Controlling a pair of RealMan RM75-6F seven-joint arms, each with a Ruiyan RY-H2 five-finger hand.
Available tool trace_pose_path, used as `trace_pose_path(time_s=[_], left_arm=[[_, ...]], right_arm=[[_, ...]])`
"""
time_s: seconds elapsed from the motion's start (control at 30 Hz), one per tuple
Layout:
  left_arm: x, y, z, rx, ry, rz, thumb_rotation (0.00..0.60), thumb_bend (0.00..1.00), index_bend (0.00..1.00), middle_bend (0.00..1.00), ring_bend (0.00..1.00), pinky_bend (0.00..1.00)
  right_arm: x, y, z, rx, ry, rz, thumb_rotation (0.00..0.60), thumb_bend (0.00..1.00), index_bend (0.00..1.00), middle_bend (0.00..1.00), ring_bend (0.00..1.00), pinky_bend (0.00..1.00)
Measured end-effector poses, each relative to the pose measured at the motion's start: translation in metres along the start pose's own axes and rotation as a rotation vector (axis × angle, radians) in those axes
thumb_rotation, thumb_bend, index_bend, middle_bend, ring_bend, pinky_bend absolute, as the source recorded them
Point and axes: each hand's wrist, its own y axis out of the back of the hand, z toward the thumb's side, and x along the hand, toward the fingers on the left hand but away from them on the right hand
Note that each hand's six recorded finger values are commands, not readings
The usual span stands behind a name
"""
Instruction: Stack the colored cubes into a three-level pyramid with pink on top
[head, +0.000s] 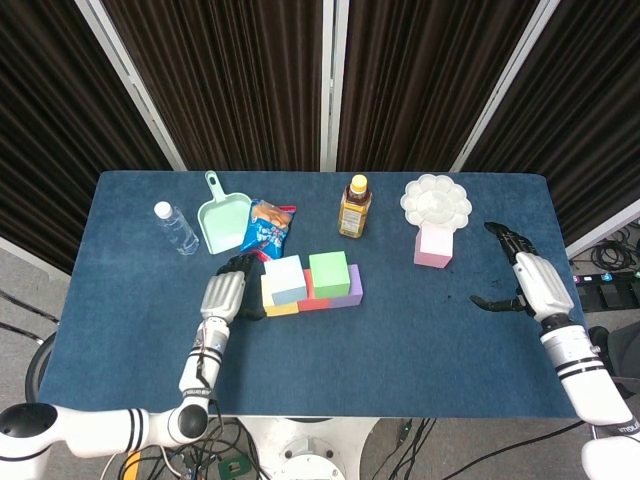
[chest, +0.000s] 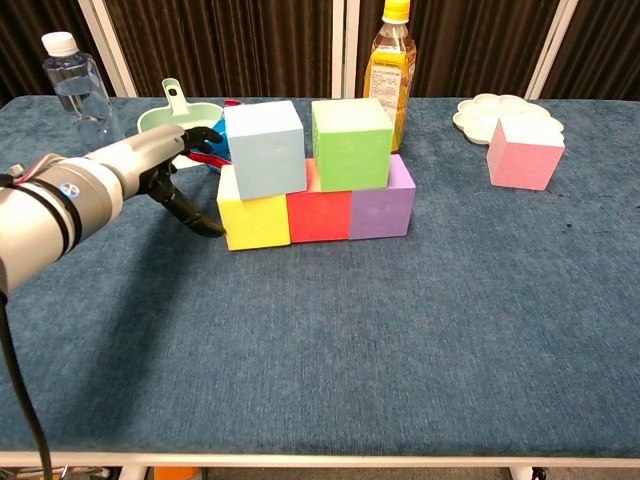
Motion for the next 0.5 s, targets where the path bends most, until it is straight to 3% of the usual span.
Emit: trace_pose_path(time_s=[0.5], left_arm=[[-0.0016,-0.0007,-0.0029,0.015,0.001,0.002,0.600,0.07,0.06,0.05,0.01,0.13]], right_arm=[[0.0024,-0.0017,0.0014,0.005,0.005,0.008,0.600,0.08,0.00,0.02,0.00,0.00]])
